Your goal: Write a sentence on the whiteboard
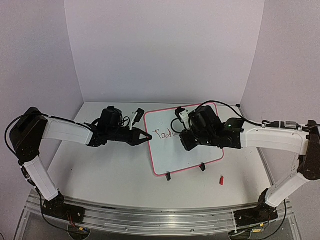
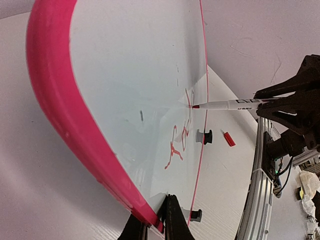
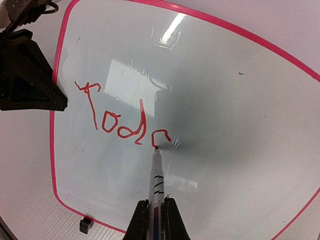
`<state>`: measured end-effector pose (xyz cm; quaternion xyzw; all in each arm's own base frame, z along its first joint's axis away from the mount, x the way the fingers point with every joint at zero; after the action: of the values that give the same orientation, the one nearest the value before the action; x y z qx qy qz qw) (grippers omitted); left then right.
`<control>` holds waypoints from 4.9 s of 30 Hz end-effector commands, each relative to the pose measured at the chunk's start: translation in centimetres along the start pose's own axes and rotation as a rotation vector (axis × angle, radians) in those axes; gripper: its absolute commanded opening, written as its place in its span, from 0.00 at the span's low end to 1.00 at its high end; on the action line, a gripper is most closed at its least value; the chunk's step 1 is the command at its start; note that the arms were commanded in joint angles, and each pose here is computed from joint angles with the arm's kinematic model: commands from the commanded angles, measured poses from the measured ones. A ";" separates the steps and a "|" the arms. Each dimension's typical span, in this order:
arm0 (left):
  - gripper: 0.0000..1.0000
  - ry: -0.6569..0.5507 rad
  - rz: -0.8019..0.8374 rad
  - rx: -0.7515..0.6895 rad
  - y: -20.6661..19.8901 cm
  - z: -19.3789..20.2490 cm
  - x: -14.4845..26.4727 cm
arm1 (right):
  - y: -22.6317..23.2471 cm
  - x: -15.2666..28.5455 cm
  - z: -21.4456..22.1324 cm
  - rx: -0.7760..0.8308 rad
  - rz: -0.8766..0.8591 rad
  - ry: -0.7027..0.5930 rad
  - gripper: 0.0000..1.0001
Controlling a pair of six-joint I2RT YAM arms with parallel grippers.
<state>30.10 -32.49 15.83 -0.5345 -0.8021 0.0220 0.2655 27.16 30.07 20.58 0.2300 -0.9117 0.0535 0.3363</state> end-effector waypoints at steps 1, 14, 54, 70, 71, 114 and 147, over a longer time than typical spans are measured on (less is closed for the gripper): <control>0.00 0.234 -0.295 -0.056 5.4 6.2 0.2 | -0.8 0.5 -1.8 -0.004 0.077 -0.053 0.00; 0.00 0.238 -0.298 -0.060 5.5 6.2 0.1 | 0.1 0.1 -2.2 -0.020 0.022 -0.070 0.00; 0.00 0.257 -0.311 -0.067 5.9 6.5 -0.2 | -0.5 2.2 -3.3 -0.049 0.011 -0.132 0.00; 0.00 0.267 -0.315 -0.064 6.0 6.8 -0.1 | -1.5 0.5 -2.9 -0.040 0.092 -0.115 0.00; 0.00 0.267 -0.315 -0.065 6.0 6.8 -0.1 | -1.5 0.6 -2.8 -0.043 0.096 -0.116 0.00; 0.00 0.268 -0.317 -0.078 5.8 6.6 0.1 | -2.6 0.7 -2.3 -0.084 0.141 -0.118 0.00; 0.00 0.268 -0.332 -0.083 5.8 6.7 0.6 | -3.2 0.4 -3.4 -0.047 0.200 -0.108 0.00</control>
<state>30.48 -32.78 15.86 -0.5352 -0.8026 0.0114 0.2633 28.78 27.09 21.22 0.1353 -0.9362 0.0595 0.3188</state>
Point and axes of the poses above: each gripper's point midway between its finger pads, its own x axis back along the fingers, its own y axis along the line the jaws close on, z = x × y, the point moved 4 cm from there along x, back along the fingers, and after that the axes turned 12 degrees about -x, right-handed, at the moved point
